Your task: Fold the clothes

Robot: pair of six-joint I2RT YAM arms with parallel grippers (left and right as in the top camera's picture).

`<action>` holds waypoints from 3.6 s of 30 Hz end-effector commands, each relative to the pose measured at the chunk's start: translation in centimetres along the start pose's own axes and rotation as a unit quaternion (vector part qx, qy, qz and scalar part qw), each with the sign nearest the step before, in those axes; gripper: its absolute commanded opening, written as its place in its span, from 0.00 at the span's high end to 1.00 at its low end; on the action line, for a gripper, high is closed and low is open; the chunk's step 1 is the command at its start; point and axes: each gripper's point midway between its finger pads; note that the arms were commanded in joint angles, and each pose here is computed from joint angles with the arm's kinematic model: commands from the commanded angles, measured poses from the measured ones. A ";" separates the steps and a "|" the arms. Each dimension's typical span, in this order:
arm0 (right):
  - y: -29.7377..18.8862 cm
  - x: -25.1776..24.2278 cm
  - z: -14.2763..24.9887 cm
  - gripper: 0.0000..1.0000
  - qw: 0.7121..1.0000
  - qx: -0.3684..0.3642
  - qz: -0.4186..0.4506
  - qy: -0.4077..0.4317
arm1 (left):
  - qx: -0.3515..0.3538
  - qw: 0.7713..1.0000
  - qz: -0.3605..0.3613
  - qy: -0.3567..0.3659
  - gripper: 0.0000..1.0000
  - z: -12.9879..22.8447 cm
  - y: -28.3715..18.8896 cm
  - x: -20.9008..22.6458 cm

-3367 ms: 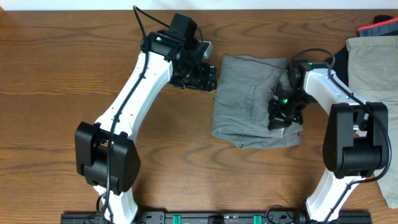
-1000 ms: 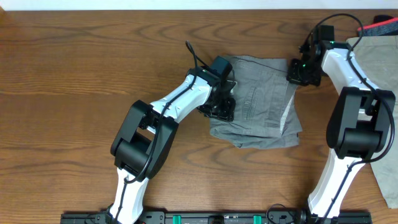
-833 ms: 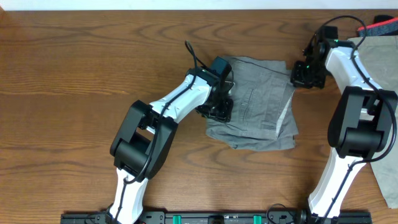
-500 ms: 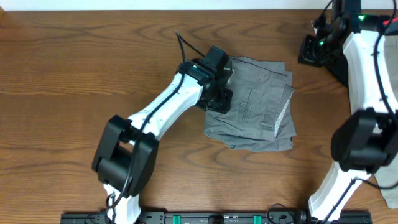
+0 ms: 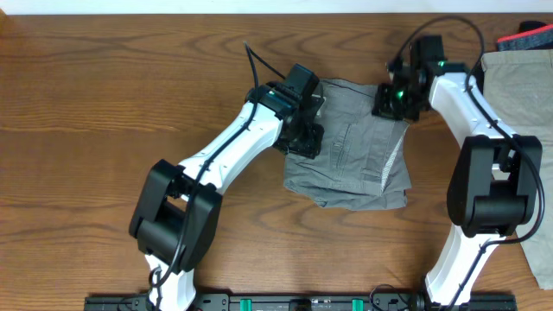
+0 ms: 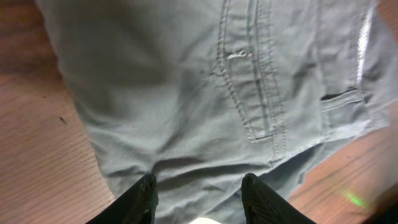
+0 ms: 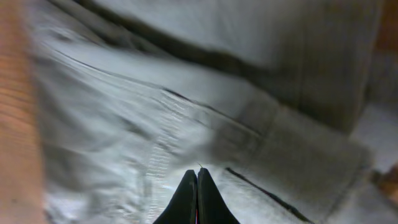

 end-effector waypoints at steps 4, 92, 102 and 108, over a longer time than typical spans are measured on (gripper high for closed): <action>1.0 -2.8 1.1 0.99 0.999 -0.002 0.017 0.041 | 0.042 0.999 -0.006 0.000 0.54 1.3 3.3 0.8; -5.8 -5.2 -1.5 0.80 0.994 -0.009 0.094 0.059 | -0.011 1.000 0.011 -0.022 0.53 -2.0 1.9 2.7; -2.1 -7.0 -2.0 0.96 0.993 -0.008 0.099 0.059 | -0.009 1.000 0.010 -0.023 0.53 -1.9 1.9 2.8; -0.8 -10.4 -2.0 0.99 0.983 -0.006 0.174 0.065 | -0.005 1.000 0.009 -0.024 0.53 -1.7 1.9 2.8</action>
Point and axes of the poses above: each gripper's point midway between its finger pads, its own y axis out along the fingers, its own x axis along the line the jaws close on, z = x × y, and after that the axes turned 2 degrees about -y, right-handed
